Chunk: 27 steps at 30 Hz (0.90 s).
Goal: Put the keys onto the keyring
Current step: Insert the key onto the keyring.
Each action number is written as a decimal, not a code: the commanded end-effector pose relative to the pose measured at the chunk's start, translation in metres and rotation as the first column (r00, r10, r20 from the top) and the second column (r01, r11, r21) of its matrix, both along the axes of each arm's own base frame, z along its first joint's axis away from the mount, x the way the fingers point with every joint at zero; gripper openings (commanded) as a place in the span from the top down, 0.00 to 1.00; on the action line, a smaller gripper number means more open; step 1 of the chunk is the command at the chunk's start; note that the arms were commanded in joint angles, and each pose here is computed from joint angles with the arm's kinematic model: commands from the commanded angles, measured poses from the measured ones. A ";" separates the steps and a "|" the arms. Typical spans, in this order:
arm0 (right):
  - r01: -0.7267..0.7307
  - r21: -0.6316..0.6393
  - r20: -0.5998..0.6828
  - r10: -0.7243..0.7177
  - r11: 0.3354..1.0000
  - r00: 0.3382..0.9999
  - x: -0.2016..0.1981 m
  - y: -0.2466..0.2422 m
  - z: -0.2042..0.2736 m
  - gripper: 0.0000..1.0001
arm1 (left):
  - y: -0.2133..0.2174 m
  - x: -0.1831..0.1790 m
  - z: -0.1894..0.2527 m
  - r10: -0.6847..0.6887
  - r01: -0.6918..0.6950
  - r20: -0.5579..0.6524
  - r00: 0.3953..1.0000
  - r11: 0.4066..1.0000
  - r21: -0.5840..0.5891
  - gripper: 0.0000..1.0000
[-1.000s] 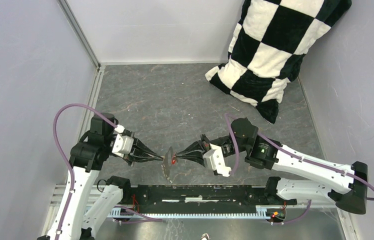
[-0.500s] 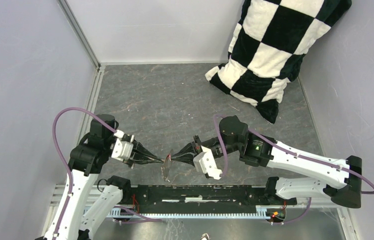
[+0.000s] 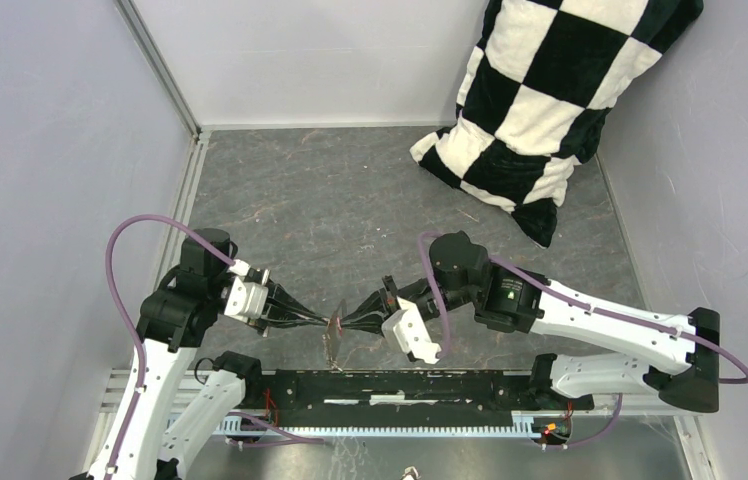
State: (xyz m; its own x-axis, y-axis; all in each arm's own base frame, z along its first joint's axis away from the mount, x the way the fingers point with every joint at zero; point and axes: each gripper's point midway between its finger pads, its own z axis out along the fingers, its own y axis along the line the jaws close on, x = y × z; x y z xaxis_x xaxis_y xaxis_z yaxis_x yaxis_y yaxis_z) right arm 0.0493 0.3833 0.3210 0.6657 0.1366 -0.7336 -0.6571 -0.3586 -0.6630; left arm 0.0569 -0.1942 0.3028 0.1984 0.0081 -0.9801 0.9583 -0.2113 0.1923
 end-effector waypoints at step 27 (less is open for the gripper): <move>0.088 0.095 0.055 -0.094 0.992 0.994 0.014 0.000 0.041 1.00 | 0.000 -0.004 0.012 -0.012 0.013 0.039 0.999 1.000 -0.019 0.98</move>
State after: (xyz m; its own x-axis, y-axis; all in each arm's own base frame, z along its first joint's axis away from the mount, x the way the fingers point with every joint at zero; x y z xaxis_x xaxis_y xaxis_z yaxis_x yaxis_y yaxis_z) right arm 0.0647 0.3848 0.3228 0.6997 0.0727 -0.7107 -0.6613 -0.3107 -0.6828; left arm 0.0558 -0.1940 0.3033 0.2039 0.0067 -0.9790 0.9571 -0.2115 0.1979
